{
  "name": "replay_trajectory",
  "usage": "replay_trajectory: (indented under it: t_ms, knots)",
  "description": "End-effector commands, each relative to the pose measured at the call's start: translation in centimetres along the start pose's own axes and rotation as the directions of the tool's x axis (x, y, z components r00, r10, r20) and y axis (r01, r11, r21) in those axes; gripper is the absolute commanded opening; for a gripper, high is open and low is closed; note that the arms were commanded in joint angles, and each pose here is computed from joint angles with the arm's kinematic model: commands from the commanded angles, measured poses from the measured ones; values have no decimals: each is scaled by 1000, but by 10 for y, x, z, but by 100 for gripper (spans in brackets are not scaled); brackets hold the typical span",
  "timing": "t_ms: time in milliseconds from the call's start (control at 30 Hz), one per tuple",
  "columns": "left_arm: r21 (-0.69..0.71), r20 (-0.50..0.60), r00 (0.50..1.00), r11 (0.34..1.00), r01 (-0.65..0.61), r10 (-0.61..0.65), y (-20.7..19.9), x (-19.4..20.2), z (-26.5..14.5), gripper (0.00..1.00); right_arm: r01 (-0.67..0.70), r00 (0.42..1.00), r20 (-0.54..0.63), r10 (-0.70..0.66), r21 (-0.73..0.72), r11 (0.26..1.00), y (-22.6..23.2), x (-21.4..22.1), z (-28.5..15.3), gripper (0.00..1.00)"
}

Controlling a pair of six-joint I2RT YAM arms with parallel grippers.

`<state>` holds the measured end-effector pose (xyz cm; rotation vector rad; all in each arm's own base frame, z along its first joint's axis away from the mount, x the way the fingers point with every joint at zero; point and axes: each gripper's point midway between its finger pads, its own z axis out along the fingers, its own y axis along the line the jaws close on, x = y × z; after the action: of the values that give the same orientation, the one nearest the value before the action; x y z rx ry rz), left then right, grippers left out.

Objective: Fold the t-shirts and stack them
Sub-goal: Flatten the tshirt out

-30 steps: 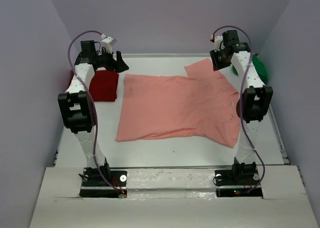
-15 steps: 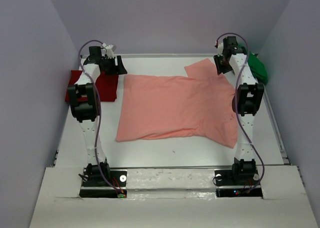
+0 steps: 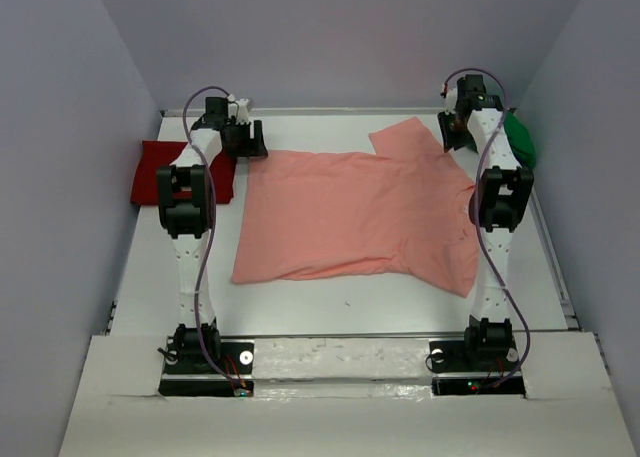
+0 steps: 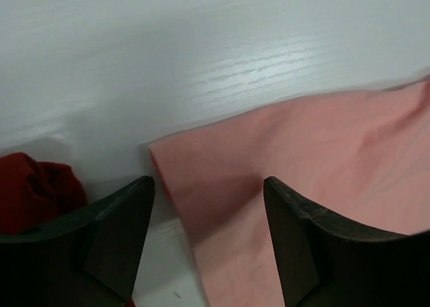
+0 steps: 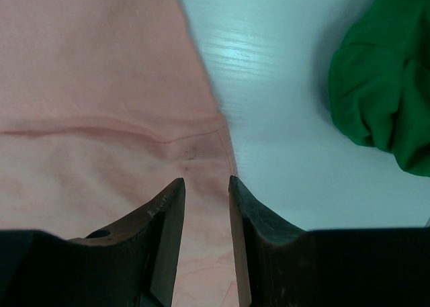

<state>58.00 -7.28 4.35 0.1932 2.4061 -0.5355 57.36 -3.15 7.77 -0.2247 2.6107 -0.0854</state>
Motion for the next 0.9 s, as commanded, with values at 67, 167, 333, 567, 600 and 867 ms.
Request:
replay_trajectory:
  t_ms: [67, 167, 333, 567, 600, 867]
  knots:
    - [8, 19, 998, 998, -66, 65, -29, -20, 2, 78, -4, 998, 58, 4, -3, 1000, -9, -14, -5, 38]
    - [-20, 2, 997, 997, -80, 80, -28, -15, 8, 77, -10, 998, 60, 10, -4, 1000, -13, -13, -2, 38]
    - [-77, -29, 993, 990, -115, 113, -26, -5, 14, 71, -10, 998, 59, 10, -12, 1000, -16, -10, 6, 38]
    - [-167, -34, 985, 971, -171, 168, -27, -8, 9, 27, -9, 999, 50, 11, -55, 998, -8, -5, 19, 37]
    - [-179, -39, 984, 968, -179, 174, -28, -6, 9, 22, -7, 999, 46, 10, -68, 998, -6, -3, 23, 38]
    - [-207, -27, 979, 957, -205, 204, -32, -12, -1, 2, -4, 999, 37, 11, -170, 985, 12, 0, 34, 46]
